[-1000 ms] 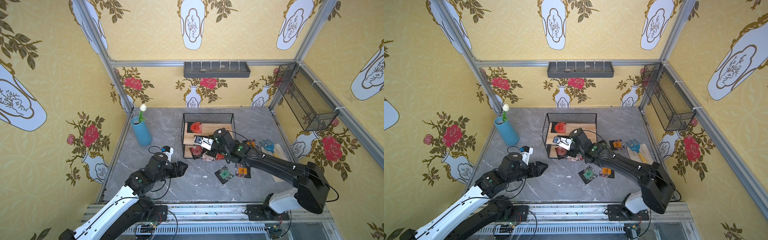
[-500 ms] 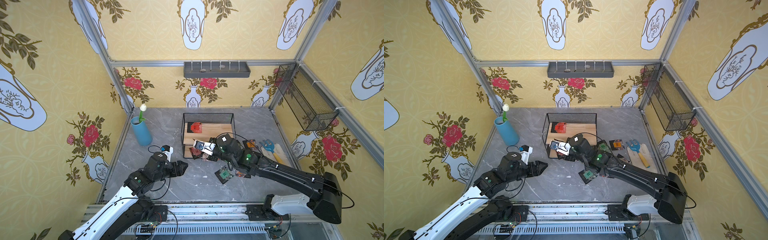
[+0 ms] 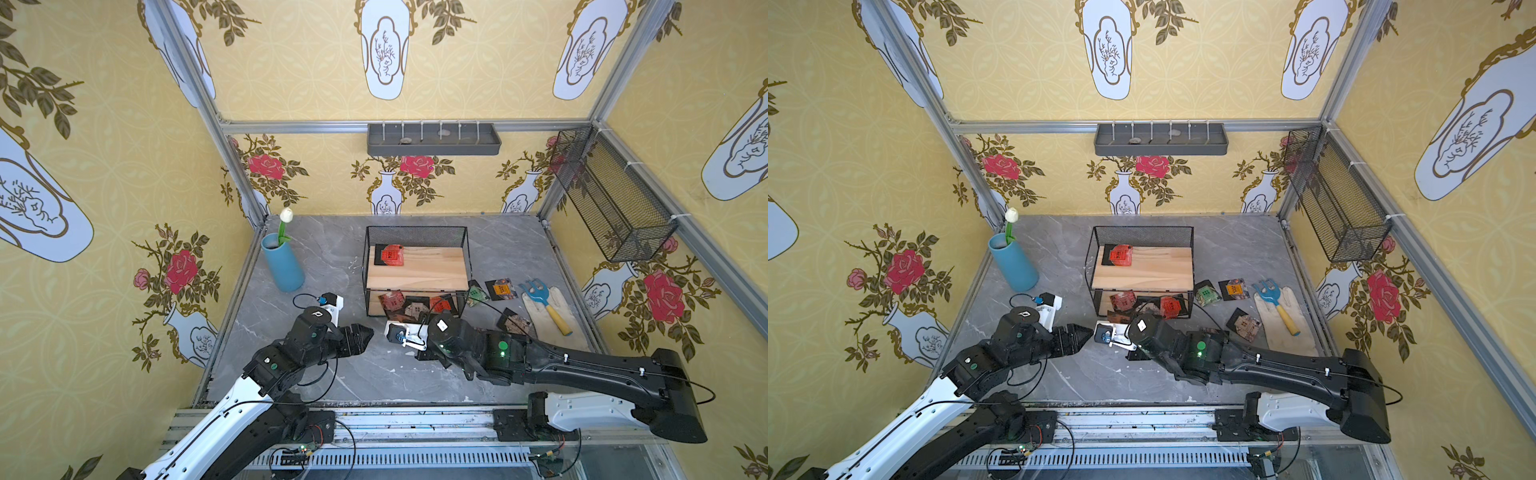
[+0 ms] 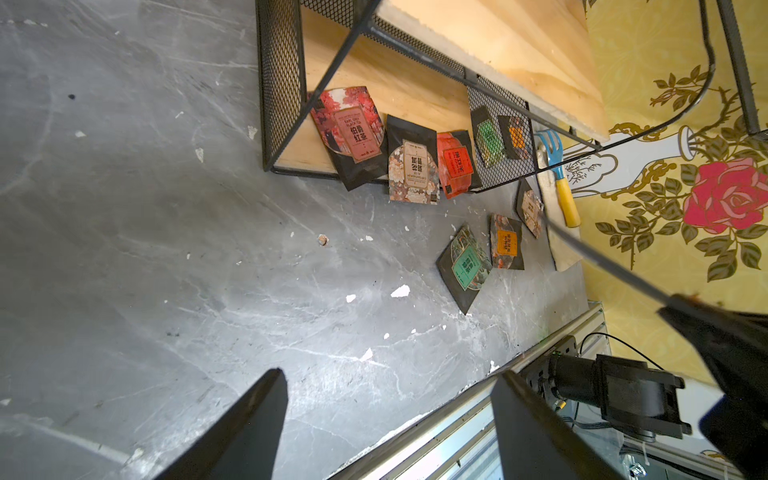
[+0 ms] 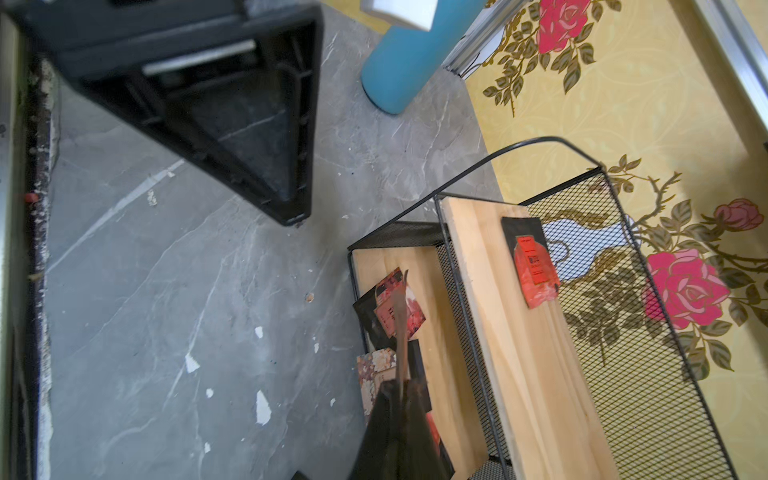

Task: Remove the tea bags from the shelf
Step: Place the tea bag at the center of the board.

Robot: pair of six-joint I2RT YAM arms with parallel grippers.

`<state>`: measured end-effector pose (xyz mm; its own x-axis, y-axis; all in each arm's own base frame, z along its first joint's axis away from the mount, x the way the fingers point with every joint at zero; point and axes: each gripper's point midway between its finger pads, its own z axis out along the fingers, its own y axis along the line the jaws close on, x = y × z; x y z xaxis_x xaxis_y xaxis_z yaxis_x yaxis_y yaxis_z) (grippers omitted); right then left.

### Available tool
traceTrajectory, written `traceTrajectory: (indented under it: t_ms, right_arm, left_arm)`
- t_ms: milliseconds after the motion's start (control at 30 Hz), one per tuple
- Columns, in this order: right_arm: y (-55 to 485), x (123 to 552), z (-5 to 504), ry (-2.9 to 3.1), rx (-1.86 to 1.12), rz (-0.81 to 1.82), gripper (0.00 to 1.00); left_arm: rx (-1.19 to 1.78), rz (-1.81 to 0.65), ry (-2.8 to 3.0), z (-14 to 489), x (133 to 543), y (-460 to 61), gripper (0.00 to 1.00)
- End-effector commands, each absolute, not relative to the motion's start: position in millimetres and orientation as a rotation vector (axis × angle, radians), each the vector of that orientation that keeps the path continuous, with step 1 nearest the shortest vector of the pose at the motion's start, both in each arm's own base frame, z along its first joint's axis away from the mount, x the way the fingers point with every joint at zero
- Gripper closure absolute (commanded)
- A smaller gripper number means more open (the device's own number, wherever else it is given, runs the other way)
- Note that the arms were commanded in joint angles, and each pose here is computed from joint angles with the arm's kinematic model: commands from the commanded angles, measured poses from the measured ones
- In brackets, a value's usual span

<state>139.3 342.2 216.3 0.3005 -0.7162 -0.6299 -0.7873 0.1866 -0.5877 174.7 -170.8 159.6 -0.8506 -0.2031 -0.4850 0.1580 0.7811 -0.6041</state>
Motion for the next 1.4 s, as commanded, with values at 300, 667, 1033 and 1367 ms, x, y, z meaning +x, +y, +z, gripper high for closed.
traceTrajectory:
  t_ms: [300,667,1033,1367]
  right_arm:
    - [323.7,132.0,159.8,1.604,-1.507,0.075,0.97]
    - [321.5,128.6,105.5,1.693,-1.544,0.063,0.97]
    - [333.6,122.5,76.6,1.718,-1.577,0.114,0.95]
    - [340.1,117.6,50.3,1.758,-1.606,0.154,0.93]
  left_arm:
    - [-0.081,-0.849,2.456,143.9,170.9,-161.2,0.13]
    - [-0.083,-0.846,2.46,140.4,171.5,-161.4,0.13]
    - [-0.079,-0.843,2.456,138.2,171.1,-160.4,0.13]
    - [-0.081,-0.838,2.454,138.1,170.9,-158.7,0.13]
